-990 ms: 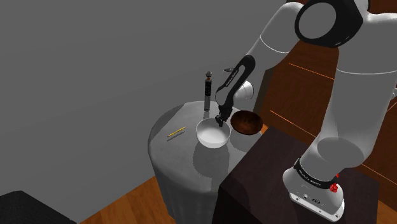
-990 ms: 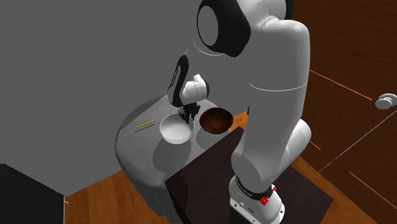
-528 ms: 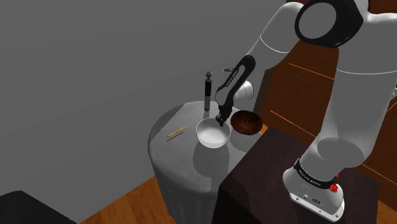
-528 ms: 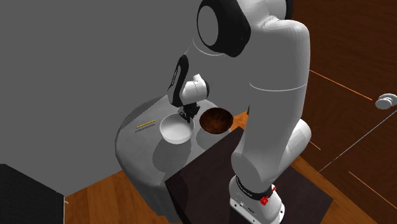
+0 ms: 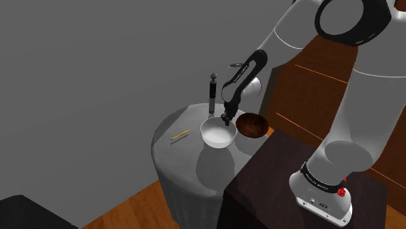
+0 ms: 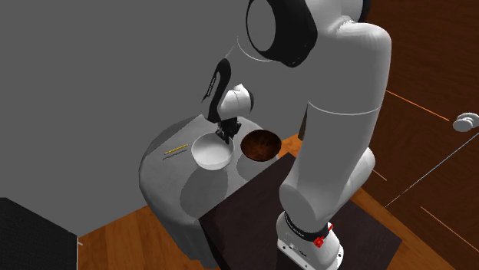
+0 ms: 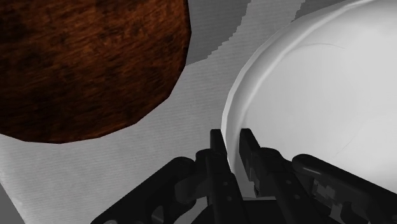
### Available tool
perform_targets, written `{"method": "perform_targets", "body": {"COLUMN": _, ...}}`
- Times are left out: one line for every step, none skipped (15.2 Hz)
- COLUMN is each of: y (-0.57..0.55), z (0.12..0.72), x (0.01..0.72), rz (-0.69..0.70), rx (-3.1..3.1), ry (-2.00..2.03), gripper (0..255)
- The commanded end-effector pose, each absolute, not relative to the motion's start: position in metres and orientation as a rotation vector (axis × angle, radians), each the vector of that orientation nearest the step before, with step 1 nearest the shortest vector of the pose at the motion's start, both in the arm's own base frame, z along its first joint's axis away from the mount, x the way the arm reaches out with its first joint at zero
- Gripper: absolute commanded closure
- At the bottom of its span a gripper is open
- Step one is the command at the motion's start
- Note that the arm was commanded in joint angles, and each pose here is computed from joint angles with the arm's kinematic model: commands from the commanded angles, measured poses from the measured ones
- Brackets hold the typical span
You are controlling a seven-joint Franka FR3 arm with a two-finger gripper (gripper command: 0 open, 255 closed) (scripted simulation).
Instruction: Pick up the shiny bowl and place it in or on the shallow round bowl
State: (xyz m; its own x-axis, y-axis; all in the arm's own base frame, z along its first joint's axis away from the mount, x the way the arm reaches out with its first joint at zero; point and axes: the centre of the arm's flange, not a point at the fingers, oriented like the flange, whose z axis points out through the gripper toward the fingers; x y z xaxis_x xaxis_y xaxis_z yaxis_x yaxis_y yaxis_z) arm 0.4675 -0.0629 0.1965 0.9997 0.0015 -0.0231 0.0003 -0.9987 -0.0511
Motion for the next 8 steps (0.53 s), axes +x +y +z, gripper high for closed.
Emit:
{"method": "perform_targets", "body": {"y": -0.063, "z": 0.208, "x": 0.468, "rz": 0.035, "rx": -3.090, "ry": -0.001, "gripper": 255}}
{"method": "perform_targets", "body": {"y": -0.063, "z": 0.213, "x": 0.468, "rz": 0.035, "rx": -3.090, "ry": -0.001, "gripper": 255}}
{"method": "perform_targets", "body": {"y": -0.063, "z": 0.219, "x": 0.468, "rz": 0.035, "rx": -3.090, "ry": -0.001, "gripper": 255}}
{"method": "perform_targets", "body": {"y": -0.063, "z": 0.224, "x": 0.468, "rz": 0.035, "rx": -3.090, "ry": -0.001, "gripper": 255}}
{"method": "perform_targets", "body": {"y": -0.063, "z": 0.229, "x": 0.468, "rz": 0.035, "rx": -3.090, "ry": -0.001, "gripper": 255}}
{"method": "perform_targets", "body": {"y": -0.063, "z": 0.234, "x": 0.468, "rz": 0.035, "rx": -3.090, "ry": -0.001, "gripper": 255}}
{"method": "perform_targets", "body": {"y": -0.063, "z": 0.240, "x": 0.468, "rz": 0.035, "rx": -3.090, "ry": -0.001, "gripper": 255}}
{"method": "perform_targets", "body": {"y": -0.063, "z": 0.245, "x": 0.468, "rz": 0.035, "rx": -3.090, "ry": -0.001, "gripper": 255}}
